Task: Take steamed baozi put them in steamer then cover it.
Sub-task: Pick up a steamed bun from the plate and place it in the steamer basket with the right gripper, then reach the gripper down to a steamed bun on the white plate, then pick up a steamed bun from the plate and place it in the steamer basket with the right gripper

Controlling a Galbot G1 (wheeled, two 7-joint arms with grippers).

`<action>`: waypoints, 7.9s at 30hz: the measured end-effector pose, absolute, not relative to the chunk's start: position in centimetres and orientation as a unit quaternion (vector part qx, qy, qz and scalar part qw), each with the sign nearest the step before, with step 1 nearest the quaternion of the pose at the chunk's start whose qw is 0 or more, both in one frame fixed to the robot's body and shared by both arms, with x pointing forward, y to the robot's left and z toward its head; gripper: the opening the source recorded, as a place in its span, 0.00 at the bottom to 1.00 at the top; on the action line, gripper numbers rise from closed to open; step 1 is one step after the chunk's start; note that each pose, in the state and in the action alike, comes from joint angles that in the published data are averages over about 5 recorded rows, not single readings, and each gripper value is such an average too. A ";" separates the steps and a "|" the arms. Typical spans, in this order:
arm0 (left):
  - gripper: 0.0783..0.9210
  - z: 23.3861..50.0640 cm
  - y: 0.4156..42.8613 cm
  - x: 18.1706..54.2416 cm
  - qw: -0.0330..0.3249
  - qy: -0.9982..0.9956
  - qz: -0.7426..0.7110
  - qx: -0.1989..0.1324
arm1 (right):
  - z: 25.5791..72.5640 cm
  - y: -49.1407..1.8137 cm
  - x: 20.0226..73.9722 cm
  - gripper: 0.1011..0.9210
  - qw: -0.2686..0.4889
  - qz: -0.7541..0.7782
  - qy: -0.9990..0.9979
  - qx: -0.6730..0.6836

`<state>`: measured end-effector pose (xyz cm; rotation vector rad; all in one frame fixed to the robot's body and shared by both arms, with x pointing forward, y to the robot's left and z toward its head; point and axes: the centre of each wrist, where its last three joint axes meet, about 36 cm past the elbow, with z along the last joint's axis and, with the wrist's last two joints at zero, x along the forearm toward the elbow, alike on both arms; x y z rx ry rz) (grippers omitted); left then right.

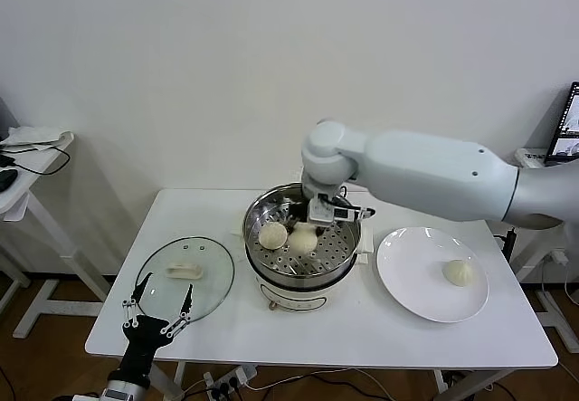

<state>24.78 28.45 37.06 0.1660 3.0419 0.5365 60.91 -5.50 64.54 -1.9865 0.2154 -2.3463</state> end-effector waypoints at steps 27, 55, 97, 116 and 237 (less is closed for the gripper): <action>0.88 36.7 28.8 24.9 0.022 0.983 0.174 0.051 | 61.0 -4.7 60.6 0.85 0.008 -0.744 0.066 -0.665; 0.88 37.0 27.7 24.3 0.024 0.982 0.175 0.066 | 64.4 -31.2 64.0 0.88 -0.292 -0.638 0.389 -0.598; 0.88 36.4 26.9 24.0 0.023 0.981 0.179 0.074 | 48.5 -48.3 63.6 0.88 -0.463 -0.540 0.534 -0.456; 0.88 36.2 26.9 24.0 0.020 0.981 0.179 0.074 | 46.7 -48.6 63.8 0.85 -0.472 -0.537 0.537 -0.448; 0.88 36.1 28.5 25.5 0.031 0.981 0.179 0.062 | 64.2 -14.7 68.3 0.88 -0.392 -0.534 0.505 -0.554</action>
